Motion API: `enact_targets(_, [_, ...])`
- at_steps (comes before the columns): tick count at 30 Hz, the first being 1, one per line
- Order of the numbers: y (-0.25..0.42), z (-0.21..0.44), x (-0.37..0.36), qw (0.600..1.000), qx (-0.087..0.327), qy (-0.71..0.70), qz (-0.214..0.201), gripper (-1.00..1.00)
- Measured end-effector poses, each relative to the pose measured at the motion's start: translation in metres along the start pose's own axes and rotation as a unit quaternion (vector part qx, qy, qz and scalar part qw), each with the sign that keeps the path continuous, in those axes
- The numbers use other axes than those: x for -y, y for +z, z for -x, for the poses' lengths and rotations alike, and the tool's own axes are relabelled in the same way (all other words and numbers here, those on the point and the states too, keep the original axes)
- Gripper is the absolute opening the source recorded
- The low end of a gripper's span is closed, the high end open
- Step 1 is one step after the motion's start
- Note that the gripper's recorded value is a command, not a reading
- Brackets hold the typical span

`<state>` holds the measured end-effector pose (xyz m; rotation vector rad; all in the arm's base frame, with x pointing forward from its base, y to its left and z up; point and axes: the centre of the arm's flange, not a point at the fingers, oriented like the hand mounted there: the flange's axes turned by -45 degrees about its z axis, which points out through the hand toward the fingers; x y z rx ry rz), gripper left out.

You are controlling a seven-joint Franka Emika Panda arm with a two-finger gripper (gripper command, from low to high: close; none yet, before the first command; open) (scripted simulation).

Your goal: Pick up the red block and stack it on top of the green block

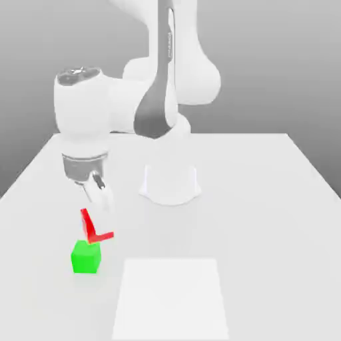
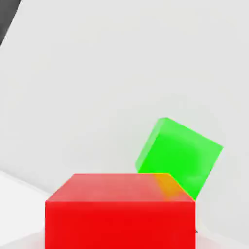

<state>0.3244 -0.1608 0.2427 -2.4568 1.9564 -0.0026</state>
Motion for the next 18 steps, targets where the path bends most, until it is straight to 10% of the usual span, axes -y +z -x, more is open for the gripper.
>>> enact_targets(14, [0.053, -0.02, -0.023, 0.987, -0.002, 0.161, 0.001, -1.0])
enact_targets(15, [0.059, -0.019, -0.023, 0.987, -0.001, 0.16, 0.0, 1.0])
enact_targets(18, [0.059, -0.019, -0.023, 0.987, -0.001, 0.16, 0.0, 1.0])
